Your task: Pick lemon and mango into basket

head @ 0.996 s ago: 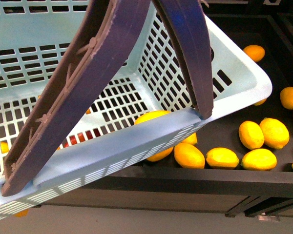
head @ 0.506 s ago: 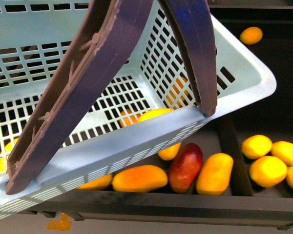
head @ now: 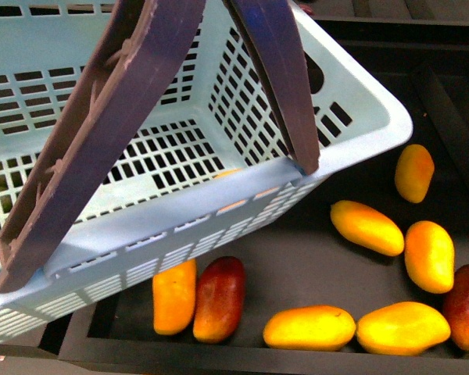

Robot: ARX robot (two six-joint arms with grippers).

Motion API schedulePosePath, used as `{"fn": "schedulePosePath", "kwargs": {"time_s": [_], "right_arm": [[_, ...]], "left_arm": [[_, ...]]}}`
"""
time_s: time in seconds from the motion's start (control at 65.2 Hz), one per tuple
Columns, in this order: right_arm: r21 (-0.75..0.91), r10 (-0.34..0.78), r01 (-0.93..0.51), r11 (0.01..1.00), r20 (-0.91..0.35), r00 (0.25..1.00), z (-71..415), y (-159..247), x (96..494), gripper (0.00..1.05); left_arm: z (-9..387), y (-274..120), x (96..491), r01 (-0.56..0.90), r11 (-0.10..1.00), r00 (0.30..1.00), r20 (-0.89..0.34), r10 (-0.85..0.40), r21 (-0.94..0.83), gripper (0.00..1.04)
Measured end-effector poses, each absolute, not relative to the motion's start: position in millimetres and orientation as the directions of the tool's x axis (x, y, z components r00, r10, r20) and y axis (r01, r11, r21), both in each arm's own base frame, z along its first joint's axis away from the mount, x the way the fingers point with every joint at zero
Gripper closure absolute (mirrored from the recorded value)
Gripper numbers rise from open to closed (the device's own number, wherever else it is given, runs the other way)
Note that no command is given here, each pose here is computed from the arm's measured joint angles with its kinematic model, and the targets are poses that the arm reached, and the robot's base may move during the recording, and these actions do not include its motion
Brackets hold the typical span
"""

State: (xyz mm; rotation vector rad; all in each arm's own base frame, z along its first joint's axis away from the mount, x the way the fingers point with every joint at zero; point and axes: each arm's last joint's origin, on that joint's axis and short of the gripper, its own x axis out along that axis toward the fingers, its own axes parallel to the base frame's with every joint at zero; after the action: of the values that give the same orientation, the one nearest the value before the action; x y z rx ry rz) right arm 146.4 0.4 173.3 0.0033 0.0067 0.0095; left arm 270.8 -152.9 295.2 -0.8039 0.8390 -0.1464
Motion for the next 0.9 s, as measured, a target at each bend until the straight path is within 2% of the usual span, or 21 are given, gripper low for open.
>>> {"fn": "schedulePosePath", "kwargs": {"time_s": [0.077, 0.153, 0.245, 0.322, 0.383, 0.506, 0.613, 0.751, 0.904], "right_arm": [[0.004, 0.005, -0.005, 1.0, -0.011, 1.0, 173, 0, 147, 0.09], [0.123, -0.141, 0.188, 0.974, -0.32, 0.937, 179, -3, 160, 0.09], [0.173, -0.164, 0.305, 0.937, -0.553, 0.817, 177, -15, 167, 0.09], [0.199, -0.153, 0.331, 0.922, -0.601, 0.785, 168, -26, 174, 0.09], [0.209, -0.14, 0.322, 0.923, -0.599, 0.789, 164, -37, 184, 0.09], [0.174, -0.03, 0.15, 0.973, -0.552, 0.834, 153, -55, 218, 0.09], [0.088, 0.023, 0.031, 0.996, -0.554, 0.832, 138, -65, 247, 0.09], [-0.035, 0.121, -0.194, 0.98, -0.671, 0.731, 96, -69, 290, 0.09], [-0.081, 0.203, -0.392, 0.916, -0.75, 0.629, 66, -59, 318, 0.09]], "left_arm": [[295, -154, 270, -0.174, 0.712, 0.678, -0.607, -0.414, -0.68, 1.0], [295, -154, 270, -0.175, 0.706, 0.672, -0.607, -0.424, -0.686, 1.0], [295, -157, 269, -0.168, 0.702, 0.662, -0.607, -0.44, -0.692, 1.0], [295, -157, 269, -0.169, 0.7, 0.66, -0.607, -0.443, -0.694, 1.0], [295, -157, 268, -0.169, 0.697, 0.657, -0.607, -0.447, -0.697, 1.0], [295, -158, 268, -0.167, 0.698, 0.657, -0.607, -0.448, -0.696, 1.0], [295, -158, 268, -0.169, 0.699, 0.659, -0.607, -0.444, -0.695, 1.0], [295, -157, 268, -0.168, 0.705, 0.665, -0.607, -0.435, -0.689, 1.0], [295, -158, 268, -0.166, 0.701, 0.659, -0.607, -0.445, -0.694, 1.0]]}}
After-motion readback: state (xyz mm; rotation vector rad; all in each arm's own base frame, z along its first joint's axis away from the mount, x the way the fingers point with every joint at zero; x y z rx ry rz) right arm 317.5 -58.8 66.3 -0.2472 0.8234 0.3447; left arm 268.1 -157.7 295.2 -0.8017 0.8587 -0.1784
